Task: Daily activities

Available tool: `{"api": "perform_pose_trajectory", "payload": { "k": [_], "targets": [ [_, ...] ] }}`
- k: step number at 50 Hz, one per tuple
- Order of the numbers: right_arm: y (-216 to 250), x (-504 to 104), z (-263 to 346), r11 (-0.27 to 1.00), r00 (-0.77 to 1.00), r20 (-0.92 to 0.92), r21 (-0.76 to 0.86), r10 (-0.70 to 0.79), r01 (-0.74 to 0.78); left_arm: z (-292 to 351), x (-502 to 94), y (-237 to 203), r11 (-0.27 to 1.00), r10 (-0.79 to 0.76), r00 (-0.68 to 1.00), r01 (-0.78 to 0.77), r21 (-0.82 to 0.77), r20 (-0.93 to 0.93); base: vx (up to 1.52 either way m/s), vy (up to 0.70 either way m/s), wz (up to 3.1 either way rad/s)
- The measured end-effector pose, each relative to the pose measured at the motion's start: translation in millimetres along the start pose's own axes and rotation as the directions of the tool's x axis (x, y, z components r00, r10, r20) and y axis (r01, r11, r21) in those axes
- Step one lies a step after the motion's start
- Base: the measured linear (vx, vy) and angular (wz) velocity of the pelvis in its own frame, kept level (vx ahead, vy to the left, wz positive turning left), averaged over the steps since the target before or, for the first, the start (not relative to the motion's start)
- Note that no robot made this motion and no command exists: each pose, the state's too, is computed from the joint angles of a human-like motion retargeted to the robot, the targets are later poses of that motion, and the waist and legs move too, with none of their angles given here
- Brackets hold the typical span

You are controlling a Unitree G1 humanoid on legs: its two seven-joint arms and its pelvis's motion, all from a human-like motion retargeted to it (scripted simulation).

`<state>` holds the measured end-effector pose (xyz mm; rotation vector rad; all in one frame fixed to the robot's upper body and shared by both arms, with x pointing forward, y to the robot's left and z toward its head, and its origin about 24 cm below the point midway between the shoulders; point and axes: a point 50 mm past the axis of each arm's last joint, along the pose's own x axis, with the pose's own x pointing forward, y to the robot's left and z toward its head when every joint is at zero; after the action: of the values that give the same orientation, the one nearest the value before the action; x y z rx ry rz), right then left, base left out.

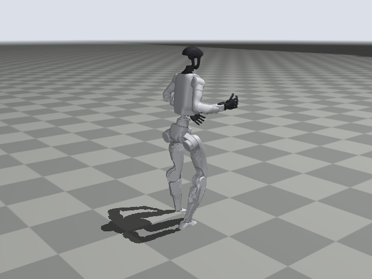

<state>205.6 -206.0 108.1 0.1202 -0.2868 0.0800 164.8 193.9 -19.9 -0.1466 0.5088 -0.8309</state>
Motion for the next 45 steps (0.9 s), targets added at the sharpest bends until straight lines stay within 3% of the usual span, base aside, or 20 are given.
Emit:
{"api": "perform_pose_trajectory", "payload": {
  "k": [6,14,23,29,35,45],
  "targets": [
    [-11,-36,-57,0.996,0.954,-0.287,-0.029,-0.092,0.088,-6,-31,-13,0.99,0.064,0.996,-0.056,-0.128,0.061,-0.05,-0.29,1.83],
    [-5,-40,-123,0.998,0.839,-0.541,-0.048,-0.062,0.043,-27,-26,-35,0.955,-0.033,0.997,0.051,-0.292,0.065,-0.08,-0.17,1.94],
    [15,-17,-167,0.985,0.722,-0.688,-0.065,0.074,-0.162,-25,-16,-51,0.914,-0.156,0.979,0.193,-0.357,0.13,-0.05,0.0,0.99],
    [53,-11,-187,0.893,0.584,-0.77,-0.041,0.258,-0.448,-11,13,-57,0.911,-0.256,0.955,0.291,-0.292,0.153,-0.11,0.04,0.79],
    [87,-19,-203,0.672,0.37,-0.844,-0.016,0.388,-0.741,12,45,-57,0.93,-0.336,0.935,0.349,-0.118,0.111,-0.12,0.06,0.62],
    [91,-33,-213,0.367,0.185,-0.909,-0.038,0.374,-0.929,55,74,-49,0.928,-0.338,0.936,0.314,0.198,0.099,-0.08,0.04,0.58]
  ]
}}
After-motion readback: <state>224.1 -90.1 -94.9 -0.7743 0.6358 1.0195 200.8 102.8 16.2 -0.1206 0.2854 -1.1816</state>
